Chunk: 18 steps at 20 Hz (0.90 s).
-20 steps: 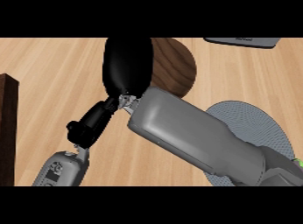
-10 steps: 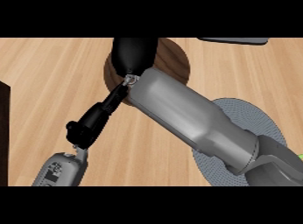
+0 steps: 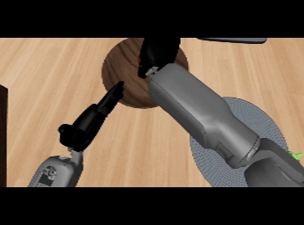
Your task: Pick the tomato from the placemat and place it in the bowl
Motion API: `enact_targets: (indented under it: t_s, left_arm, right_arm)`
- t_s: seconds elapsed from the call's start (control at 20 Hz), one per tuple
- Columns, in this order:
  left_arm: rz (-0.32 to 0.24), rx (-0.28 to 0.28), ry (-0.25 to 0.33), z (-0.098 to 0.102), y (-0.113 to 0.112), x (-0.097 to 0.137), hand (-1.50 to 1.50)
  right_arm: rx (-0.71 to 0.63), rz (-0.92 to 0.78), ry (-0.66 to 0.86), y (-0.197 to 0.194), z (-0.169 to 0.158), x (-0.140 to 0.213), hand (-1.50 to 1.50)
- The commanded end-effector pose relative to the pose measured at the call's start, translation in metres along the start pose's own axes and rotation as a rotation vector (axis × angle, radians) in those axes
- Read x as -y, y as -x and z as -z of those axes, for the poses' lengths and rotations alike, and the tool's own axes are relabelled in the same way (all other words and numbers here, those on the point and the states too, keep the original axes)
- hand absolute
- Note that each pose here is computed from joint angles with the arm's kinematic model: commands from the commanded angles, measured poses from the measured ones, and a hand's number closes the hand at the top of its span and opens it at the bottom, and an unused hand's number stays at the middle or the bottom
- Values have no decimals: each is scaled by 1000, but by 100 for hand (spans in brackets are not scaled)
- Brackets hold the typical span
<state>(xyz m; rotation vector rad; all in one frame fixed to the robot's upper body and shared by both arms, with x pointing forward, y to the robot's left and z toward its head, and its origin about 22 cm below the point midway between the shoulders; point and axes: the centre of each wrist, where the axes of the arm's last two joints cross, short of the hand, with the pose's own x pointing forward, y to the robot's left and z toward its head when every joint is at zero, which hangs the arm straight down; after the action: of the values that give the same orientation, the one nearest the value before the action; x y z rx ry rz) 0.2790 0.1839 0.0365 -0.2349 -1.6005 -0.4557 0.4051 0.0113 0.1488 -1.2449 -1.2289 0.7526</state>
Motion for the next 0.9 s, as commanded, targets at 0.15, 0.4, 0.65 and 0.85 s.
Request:
enact_targets:
  t_s: [0.15,0.4,0.65,0.85]
  left_arm:
    - [-17,10,-13,4,-10,9,0]
    - [2,-2,-26,-6,-2,-4,0]
    - [-8,15,-8,-5,-11,5,0]
    - [-2,-17,-58,-14,12,-5,0]
  right_arm:
    - [-31,179,-181,32,13,-28,-150]
    - [26,277,-62,22,23,-13,-150]
    - [-48,450,103,24,28,-11,-150]
    - [-132,604,151,19,32,3,-150]
